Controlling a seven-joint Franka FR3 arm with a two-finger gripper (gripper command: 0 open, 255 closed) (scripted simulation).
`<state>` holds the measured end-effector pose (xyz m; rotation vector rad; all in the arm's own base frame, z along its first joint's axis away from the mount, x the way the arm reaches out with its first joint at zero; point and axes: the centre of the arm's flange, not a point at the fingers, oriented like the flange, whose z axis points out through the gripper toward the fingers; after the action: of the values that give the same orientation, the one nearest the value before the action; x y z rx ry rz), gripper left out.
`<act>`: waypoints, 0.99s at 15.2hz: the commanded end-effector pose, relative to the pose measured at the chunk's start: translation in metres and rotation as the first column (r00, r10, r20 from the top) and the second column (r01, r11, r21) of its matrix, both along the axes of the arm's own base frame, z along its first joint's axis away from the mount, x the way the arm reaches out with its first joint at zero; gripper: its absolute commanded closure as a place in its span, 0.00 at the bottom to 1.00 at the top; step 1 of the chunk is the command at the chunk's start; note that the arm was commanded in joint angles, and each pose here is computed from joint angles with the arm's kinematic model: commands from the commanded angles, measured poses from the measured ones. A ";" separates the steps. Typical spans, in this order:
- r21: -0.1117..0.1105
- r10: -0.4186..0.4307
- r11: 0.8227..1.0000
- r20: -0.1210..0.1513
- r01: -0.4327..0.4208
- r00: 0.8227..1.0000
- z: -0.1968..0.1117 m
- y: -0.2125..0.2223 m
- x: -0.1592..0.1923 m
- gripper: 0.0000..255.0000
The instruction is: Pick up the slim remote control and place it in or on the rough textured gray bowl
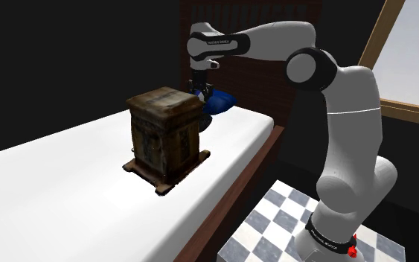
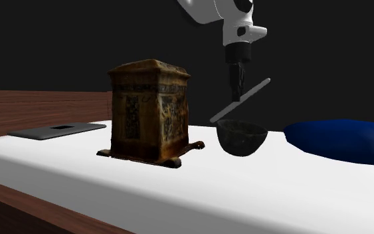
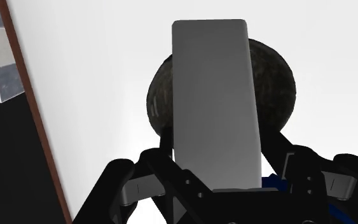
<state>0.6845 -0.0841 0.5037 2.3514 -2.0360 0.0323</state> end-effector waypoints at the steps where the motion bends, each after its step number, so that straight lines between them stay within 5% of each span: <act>1: -0.002 -0.002 1.000 0.000 0.002 1.000 -0.005 -0.003 0.011 1.00; 15: -0.002 -0.002 1.000 0.000 0.002 1.000 -0.073 -0.003 0.011 1.00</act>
<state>0.6949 -0.0858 0.4350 2.3499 -2.0378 0.0347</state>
